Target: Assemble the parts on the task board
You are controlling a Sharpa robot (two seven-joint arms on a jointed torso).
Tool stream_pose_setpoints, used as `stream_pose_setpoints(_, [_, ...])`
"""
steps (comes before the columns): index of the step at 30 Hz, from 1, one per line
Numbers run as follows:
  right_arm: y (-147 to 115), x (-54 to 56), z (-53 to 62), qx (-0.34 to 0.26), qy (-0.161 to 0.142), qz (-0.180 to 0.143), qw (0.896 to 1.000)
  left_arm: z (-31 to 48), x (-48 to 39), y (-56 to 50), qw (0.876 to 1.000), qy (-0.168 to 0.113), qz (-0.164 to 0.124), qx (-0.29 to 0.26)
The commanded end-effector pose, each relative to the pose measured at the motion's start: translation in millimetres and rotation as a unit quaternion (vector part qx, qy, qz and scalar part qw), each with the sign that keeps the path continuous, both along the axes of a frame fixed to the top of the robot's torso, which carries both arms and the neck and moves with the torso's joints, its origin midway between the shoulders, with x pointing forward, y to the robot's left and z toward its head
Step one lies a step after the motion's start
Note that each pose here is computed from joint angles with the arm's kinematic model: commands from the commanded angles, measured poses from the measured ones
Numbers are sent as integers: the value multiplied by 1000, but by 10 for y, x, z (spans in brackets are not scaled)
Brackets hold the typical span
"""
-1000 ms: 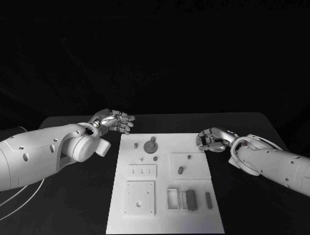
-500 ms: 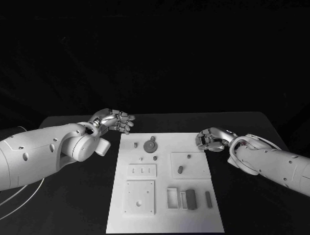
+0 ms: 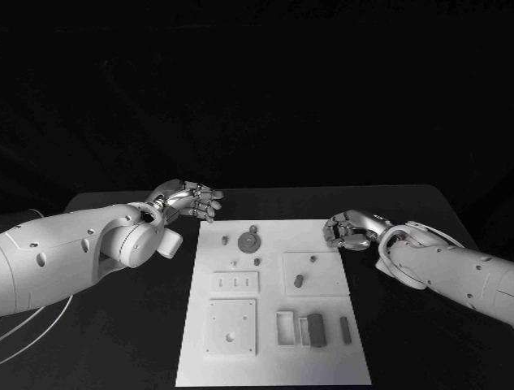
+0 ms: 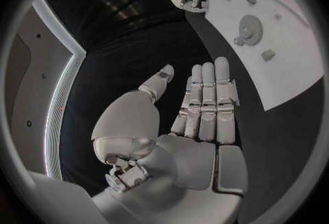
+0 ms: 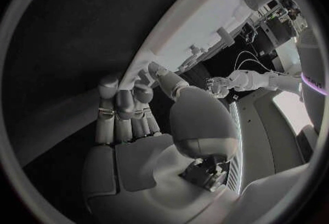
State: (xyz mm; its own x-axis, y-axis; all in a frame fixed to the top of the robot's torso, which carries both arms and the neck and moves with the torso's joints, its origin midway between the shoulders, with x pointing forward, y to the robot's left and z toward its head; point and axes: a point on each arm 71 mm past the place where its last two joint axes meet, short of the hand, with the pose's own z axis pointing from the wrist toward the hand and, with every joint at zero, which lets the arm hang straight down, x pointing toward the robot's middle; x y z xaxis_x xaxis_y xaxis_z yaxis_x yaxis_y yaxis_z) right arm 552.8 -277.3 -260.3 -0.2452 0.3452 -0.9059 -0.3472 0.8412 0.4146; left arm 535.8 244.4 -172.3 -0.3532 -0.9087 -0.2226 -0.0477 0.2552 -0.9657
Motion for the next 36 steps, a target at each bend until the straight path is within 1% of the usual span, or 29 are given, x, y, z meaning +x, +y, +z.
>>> stream_pose_setpoints(1, [8, 1, -1, -4, -4, 0, 1000, 10, -4, -27, 1000, -2, -8, -2])
stream_pose_setpoints(25, [34, 7, -13, -4, -6, -2, 1000, 10, -8, -24, 1000, -2, -9, -1])
stream_pose_setpoints(29, [43, 3, -10, -3, -11, -5, 1000, 10, -8, -20, 1000, -2, -9, 1])
stream_pose_setpoints(36, [88, -10, 9, 2, -22, -9, 1000, 2, -8, -18, 1000, -2, -7, 20])
